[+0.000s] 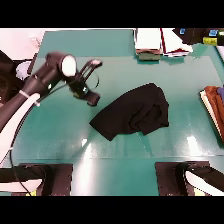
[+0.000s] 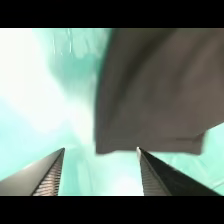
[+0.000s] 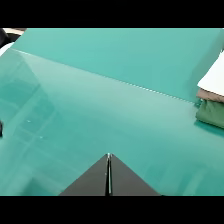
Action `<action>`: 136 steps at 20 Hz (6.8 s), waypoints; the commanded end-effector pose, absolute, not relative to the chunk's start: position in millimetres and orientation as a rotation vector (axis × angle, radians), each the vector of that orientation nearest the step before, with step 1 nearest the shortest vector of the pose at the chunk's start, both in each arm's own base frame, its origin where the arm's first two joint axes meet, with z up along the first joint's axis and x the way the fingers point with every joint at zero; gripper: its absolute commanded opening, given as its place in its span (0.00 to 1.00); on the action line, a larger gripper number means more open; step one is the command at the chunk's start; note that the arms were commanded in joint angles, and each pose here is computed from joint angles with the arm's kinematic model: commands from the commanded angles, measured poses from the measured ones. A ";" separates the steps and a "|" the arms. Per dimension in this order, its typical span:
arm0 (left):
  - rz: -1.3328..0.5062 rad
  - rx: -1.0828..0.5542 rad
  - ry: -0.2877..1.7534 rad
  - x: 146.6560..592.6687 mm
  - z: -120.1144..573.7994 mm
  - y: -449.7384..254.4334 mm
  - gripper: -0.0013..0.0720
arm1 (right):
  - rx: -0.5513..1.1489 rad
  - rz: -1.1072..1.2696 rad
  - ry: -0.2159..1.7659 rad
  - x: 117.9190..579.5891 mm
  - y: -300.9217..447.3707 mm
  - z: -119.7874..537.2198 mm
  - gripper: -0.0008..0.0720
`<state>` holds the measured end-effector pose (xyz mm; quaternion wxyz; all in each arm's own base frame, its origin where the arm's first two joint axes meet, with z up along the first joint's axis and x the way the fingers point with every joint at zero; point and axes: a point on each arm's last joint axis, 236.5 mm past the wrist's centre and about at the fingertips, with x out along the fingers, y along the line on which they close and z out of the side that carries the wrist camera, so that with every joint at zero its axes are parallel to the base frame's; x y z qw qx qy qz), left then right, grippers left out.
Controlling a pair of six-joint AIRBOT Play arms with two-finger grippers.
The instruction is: Fold the shirts.
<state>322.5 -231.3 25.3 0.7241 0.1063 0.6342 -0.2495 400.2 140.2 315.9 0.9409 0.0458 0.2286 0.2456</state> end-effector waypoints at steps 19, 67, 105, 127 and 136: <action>-0.518 -0.085 1.435 290.7 -70.8 -238.0 0.06 | 0.122 0.483 0.674 404.1 136.3 228.2 0.04; -0.486 -0.063 0.277 271.3 421.9 -130.2 0.05 | 0.043 0.416 0.353 312.9 91.0 405.7 0.04; -0.422 -0.289 1.195 394.0 -36.9 -217.7 0.70 | 0.319 0.261 0.969 390.3 66.8 93.7 0.70; -0.484 -0.428 1.237 402.5 -67.8 -268.9 0.06 | 0.314 0.276 0.979 387.6 72.8 92.9 0.63; -0.570 -0.152 1.054 424.6 43.9 -240.3 0.06 | 0.427 0.195 1.239 327.3 39.1 16.6 0.86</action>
